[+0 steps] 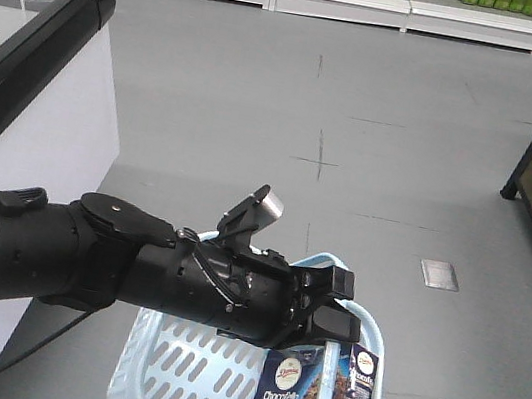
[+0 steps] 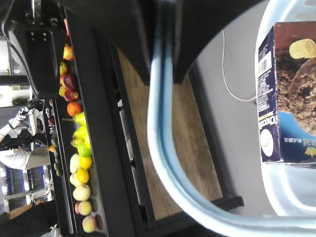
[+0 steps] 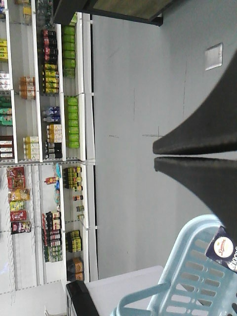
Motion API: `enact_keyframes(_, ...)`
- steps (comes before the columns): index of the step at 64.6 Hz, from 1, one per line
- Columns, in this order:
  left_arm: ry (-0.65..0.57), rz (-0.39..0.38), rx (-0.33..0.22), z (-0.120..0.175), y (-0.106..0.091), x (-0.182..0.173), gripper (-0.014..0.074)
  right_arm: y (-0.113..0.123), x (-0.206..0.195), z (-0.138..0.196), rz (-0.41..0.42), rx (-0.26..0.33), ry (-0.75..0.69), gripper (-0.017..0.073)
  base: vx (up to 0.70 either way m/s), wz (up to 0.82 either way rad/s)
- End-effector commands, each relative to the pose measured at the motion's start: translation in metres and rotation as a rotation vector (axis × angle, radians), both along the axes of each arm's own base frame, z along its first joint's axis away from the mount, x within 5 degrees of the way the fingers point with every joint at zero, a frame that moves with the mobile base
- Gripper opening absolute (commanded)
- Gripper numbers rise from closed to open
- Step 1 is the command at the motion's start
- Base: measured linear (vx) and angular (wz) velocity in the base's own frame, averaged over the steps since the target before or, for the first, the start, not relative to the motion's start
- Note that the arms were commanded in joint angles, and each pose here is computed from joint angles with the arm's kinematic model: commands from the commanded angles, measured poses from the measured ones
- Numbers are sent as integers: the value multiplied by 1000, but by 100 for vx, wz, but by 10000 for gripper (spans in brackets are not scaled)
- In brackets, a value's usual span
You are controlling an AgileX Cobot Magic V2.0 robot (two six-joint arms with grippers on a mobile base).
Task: Left arm holds basket, right arm returns cookies
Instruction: 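Hold the basket with the left gripper and drive toward the shelves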
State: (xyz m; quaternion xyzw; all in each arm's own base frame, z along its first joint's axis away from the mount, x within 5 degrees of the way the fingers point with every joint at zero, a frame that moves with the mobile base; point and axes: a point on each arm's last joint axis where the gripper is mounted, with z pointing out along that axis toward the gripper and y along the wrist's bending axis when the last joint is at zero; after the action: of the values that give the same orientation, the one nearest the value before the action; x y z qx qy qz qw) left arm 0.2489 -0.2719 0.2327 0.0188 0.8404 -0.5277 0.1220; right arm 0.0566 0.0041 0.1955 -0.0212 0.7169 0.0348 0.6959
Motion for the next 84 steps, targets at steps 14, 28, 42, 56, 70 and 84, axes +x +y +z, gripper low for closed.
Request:
enact_keyframes(14,-15,6,-133,35,-2,-4,-8,1,-1,6,10,-4,-84,-8,38,6)
enact_keyframes(28,-15,6,-133,35,-2,-4,-8,1,-1,6,10,-4,-84,-8,37,2)
enact_keyframes(42,-15,6,-133,35,-2,-4,-8,1,-1,6,10,-4,-84,-8,38,-1)
enact_keyframes(56,-15,6,-133,35,-2,-4,-8,1,-1,6,10,-4,-84,-8,40,-1)
enact_keyframes(70,-15,6,-133,35,-2,-4,-8,1,-1,6,10,-4,-84,-8,41,0)
enact_keyframes(84,-15,6,-133,35,-2,-4,-8,1,-1,6,10,-4,-84,-8,41,1)
